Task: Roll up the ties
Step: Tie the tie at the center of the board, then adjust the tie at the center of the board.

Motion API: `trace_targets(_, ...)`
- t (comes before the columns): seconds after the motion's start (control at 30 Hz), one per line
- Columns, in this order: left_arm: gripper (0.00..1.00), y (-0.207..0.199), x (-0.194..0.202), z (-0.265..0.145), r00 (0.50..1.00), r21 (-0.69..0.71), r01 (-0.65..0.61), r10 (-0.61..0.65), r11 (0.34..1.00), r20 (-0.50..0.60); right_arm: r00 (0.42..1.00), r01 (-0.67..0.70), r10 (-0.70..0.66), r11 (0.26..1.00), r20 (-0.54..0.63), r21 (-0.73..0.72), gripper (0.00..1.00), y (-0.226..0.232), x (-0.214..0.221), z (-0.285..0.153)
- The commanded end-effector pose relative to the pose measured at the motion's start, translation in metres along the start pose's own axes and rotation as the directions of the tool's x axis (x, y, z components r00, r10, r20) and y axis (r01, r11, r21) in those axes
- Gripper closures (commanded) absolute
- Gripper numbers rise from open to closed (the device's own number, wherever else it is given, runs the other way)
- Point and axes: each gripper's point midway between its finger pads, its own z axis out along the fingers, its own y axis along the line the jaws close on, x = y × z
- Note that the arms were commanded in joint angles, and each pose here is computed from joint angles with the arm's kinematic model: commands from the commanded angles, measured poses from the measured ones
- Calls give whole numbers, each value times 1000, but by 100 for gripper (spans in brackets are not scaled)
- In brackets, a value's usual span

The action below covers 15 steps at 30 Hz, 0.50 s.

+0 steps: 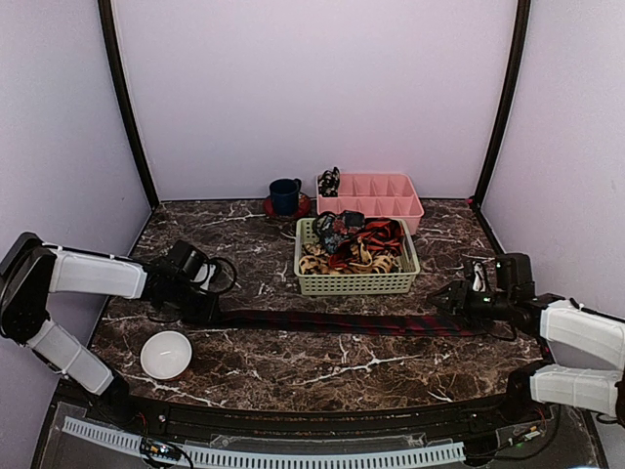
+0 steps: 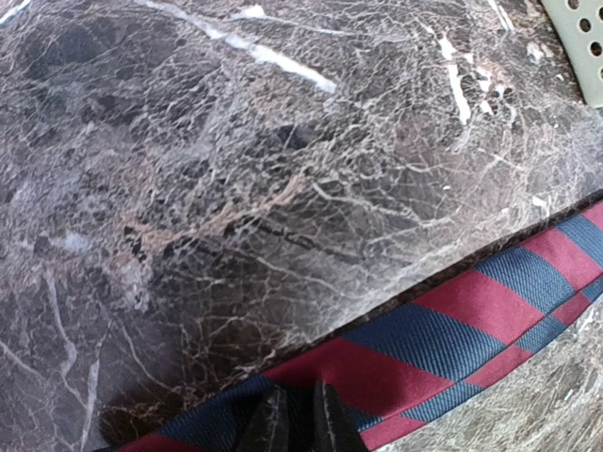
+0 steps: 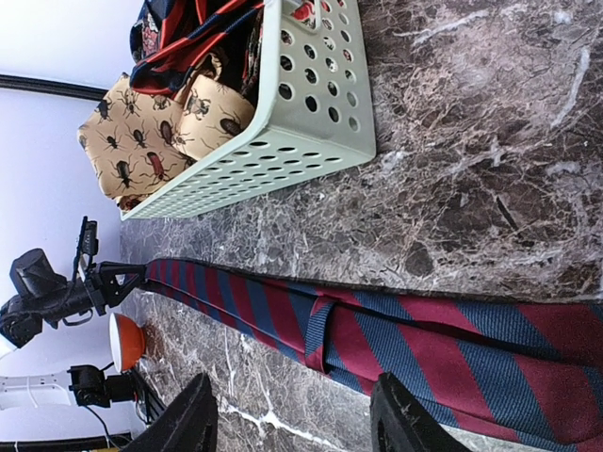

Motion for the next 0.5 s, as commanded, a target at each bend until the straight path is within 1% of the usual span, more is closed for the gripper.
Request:
trace_targets(0.0, 85, 12, 17, -12, 999, -143, -11, 4, 990, -50, 998, 53, -52, 998, 24, -38, 45, 17, -11, -1)
trace_targets(0.03, 79, 5, 10, -20, 1000, -138, -26, 24, 990, -19, 998, 54, -53, 998, 26, -40, 45, 17, -11, -1)
trace_targets(0.1, 72, -6, -2, -34, 998, -134, -47, 53, 990, 39, 998, 56, -55, 998, 21, -41, 45, 18, -11, 0)
trace_targets(0.13, 70, -16, -6, -40, 995, -113, -69, 76, 991, 63, 998, 61, -60, 997, 17, -43, 45, 19, -12, 0)
trace_targets(0.2, 68, -27, -10, -50, 995, -75, -59, 65, 995, 80, 998, 66, -65, 997, 12, -40, 45, 19, -12, 1)
trace_targets(0.3, 67, -41, -1, -53, 998, -33, -41, 43, 999, 54, 998, 70, -69, 997, 14, -46, 45, 21, -13, 1)
trace_targets(0.47, 66, -50, 33, -42, 999, -25, -28, 27, 999, -43, 997, 78, -77, 996, 19, -47, 44, 23, -16, 1)
